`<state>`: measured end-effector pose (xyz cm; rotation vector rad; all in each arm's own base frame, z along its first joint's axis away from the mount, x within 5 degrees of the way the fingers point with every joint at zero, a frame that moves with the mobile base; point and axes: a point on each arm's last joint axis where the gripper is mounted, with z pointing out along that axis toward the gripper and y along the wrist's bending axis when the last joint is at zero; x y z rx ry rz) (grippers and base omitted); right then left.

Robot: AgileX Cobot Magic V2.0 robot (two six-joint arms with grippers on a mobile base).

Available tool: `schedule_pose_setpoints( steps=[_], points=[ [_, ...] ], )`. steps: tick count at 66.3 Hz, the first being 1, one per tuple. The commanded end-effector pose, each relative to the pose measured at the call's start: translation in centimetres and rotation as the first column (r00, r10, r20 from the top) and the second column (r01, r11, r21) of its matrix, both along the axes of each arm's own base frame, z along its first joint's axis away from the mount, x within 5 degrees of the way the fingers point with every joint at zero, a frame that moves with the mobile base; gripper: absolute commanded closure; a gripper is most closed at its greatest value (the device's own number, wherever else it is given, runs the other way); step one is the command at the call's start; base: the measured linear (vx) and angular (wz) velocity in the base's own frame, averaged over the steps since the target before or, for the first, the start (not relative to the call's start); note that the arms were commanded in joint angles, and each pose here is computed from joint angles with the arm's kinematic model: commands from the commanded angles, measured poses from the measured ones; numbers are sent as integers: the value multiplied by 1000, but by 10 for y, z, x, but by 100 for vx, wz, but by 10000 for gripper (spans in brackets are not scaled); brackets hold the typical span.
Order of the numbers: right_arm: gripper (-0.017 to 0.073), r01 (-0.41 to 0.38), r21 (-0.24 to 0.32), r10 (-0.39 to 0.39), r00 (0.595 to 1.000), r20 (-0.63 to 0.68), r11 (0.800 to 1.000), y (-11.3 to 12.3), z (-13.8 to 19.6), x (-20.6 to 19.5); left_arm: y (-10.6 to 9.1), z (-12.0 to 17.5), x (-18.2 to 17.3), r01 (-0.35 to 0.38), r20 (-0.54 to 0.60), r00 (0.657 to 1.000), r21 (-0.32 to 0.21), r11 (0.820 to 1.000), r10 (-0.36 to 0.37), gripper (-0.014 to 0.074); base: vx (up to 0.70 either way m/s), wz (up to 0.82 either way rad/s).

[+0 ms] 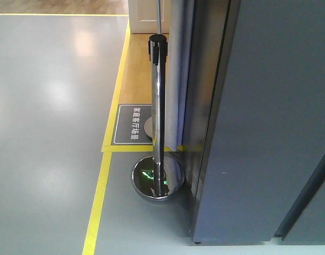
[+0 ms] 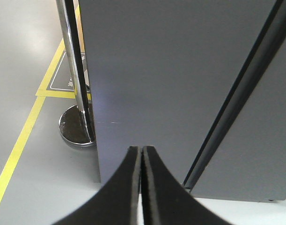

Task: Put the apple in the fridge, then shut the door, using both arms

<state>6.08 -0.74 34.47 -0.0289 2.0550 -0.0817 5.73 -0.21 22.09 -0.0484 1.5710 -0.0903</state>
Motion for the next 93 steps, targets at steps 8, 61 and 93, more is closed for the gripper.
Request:
schedule_pose_setpoints(
  steps=[8,61,93],
  points=[
    [561,-5,-13,6,996,87,1000,0,14,2,2,-13,-2,-18,121,992,-41,999,23,599,0,0],
    [561,-5,-13,6,996,85,1000,0,14,3,1,-21,-1,-16,106,994,18,1000,14,599,0,0],
    [561,-5,-13,6,996,85,1000,0,14,3,1,-20,-1,-13,106,994,16,1000,11,599,0,0]
  ],
)
